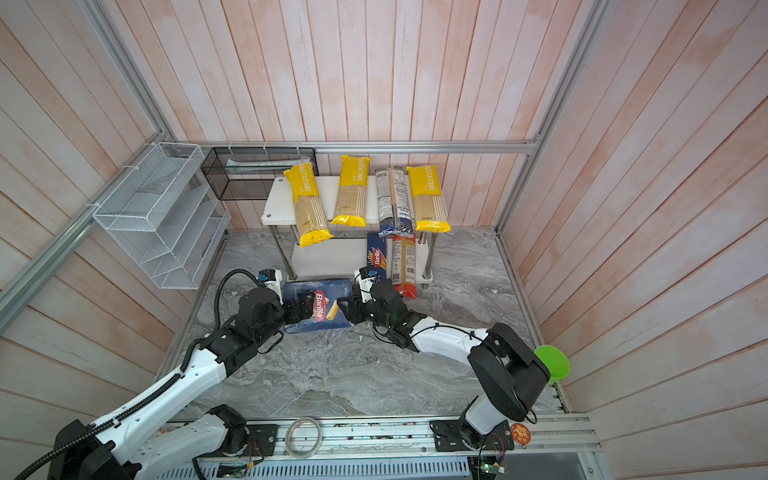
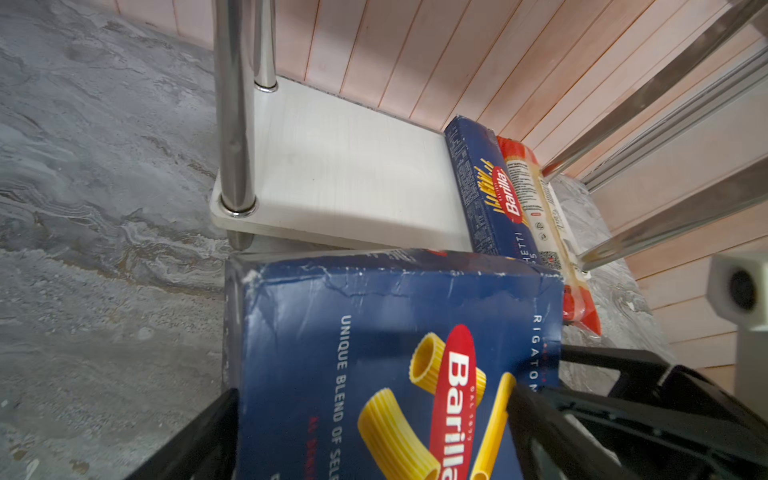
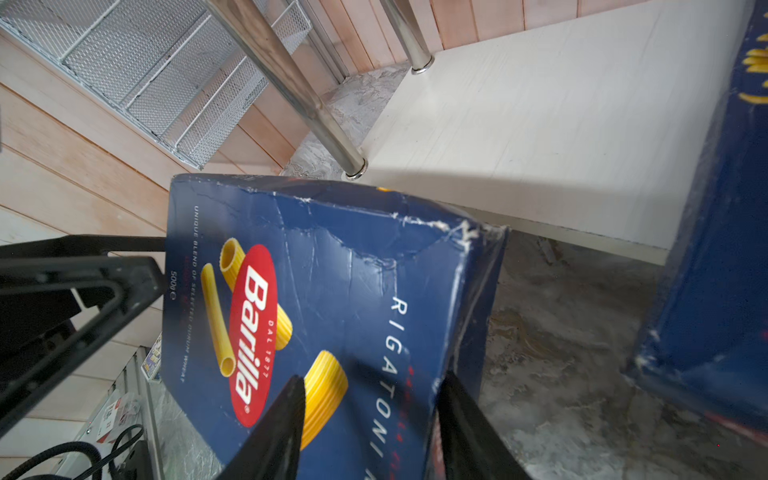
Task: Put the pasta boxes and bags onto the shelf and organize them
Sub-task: 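Carry the Rigatoni box with both grippers onto the lower shelf tier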
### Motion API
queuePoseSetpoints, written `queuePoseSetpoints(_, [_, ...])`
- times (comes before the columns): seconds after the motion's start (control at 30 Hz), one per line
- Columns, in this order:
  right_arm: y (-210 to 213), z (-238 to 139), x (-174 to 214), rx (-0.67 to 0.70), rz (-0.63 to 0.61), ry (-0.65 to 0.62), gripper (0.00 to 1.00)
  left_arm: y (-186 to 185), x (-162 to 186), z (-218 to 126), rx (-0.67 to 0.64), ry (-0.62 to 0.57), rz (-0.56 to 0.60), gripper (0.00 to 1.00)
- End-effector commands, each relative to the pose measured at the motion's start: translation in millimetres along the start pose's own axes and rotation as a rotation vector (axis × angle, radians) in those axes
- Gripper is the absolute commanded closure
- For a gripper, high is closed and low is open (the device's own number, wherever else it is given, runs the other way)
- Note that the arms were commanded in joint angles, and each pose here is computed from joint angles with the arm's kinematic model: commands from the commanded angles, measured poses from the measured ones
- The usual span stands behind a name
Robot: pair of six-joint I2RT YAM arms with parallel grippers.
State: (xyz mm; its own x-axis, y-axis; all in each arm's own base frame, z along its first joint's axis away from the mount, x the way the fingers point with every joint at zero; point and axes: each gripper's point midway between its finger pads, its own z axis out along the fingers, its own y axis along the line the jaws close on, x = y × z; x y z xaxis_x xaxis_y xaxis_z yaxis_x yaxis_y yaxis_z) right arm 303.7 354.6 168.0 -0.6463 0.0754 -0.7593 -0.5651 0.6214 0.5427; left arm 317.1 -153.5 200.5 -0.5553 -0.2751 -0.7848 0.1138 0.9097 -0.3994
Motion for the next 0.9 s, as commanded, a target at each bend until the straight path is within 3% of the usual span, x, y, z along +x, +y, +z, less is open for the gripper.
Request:
queuePoseSetpoints(0.0, [70, -11, -49, -0.253, -0.066, -0.127, 0.50, -62, -42, -8, 0.262, -0.098, 0.021, 0.00])
queuePoseSetpoints(0.47, [59, -7, -73, -0.223, -0.087, -0.157, 0.50, -61, -49, 15, 0.222, -0.080, 0.095, 0.00])
queuePoseSetpoints(0.87, [46, 3, -81, -0.223, -0.069, -0.157, 0.50, -59, -75, 35, 0.190, -0.122, 0.145, 0.00])
